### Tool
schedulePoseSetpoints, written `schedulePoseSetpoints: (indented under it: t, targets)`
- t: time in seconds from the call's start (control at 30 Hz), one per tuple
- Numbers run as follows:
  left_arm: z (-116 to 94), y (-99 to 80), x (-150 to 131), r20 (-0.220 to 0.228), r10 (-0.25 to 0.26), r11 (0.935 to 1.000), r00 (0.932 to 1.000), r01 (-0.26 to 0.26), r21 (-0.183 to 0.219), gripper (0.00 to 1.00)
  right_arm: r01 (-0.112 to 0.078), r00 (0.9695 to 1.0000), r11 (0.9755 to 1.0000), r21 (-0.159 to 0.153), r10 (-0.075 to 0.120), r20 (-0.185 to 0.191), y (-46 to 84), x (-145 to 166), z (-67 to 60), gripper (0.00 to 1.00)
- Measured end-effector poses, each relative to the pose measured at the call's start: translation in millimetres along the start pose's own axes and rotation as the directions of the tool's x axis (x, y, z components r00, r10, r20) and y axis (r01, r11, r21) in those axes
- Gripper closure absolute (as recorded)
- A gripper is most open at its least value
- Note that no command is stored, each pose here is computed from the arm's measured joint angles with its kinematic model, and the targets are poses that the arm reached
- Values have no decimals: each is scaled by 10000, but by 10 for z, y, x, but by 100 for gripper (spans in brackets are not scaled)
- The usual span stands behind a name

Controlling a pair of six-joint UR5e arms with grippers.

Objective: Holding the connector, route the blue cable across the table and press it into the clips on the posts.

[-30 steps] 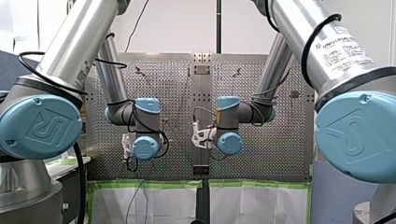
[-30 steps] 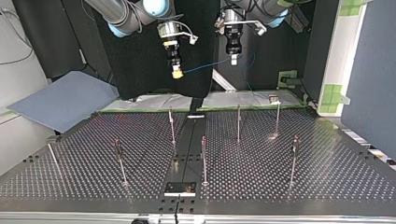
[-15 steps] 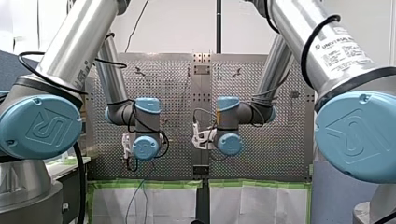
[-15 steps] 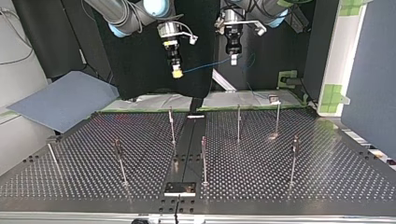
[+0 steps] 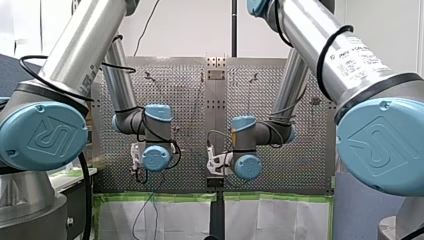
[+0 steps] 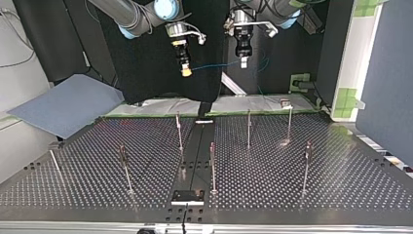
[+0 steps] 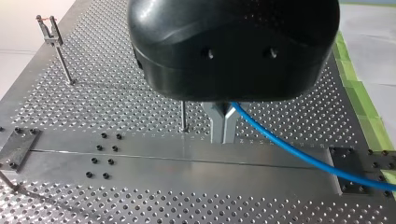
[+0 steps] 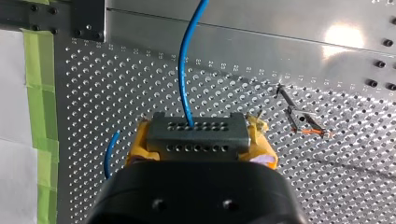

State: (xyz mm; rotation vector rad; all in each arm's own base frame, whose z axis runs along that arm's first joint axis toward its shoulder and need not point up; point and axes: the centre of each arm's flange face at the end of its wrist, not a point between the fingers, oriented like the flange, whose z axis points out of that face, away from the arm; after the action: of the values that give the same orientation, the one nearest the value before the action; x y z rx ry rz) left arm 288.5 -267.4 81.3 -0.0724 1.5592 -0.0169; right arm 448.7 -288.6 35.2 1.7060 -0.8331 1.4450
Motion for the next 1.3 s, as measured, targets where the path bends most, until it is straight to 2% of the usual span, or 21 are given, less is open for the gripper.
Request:
schedulePoseSetpoints:
  t: [0.2, 0.3, 0.4, 0.53, 1.07, 1.23, 1.3]
  targets:
    - [-20, 5, 16, -59, 65, 10000, 10000, -65, -4, 100, 0, 10000, 10000, 1, 0, 3, 0, -2, 0, 100]
    - [-128, 58, 114, -429, 441, 9990, 9981, -444, -52, 100, 1, 10000, 10000, 2, -1, 4, 0, -2, 0, 100]
    - [-253, 139, 225, -836, 794, 9967, 9933, -803, -76, 100, 1, 10000, 10000, 1, -1, 4, 0, -2, 0, 100]
    - [-323, 188, 278, -1046, 962, 9952, 9898, -976, -78, 100, 1, 10000, 10000, 1, -1, 4, 0, -2, 0, 100]
    - [-333, 185, 278, -1068, 961, 9952, 9896, -972, -52, 100, 19, 10000, 10000, -4, -19, -13, -7, 12, 4, 100]
    - [-241, 92, 137, -876, 497, 9988, 9949, -492, 75, 100, 303, 9989, 9995, -33, -304, -354, -157, 294, 42, 100]
    - [-196, 78, 70, -806, 363, 9993, 9961, -362, 23, 100, 341, 9982, 9994, 85, -337, -486, -231, 425, 37, 100]
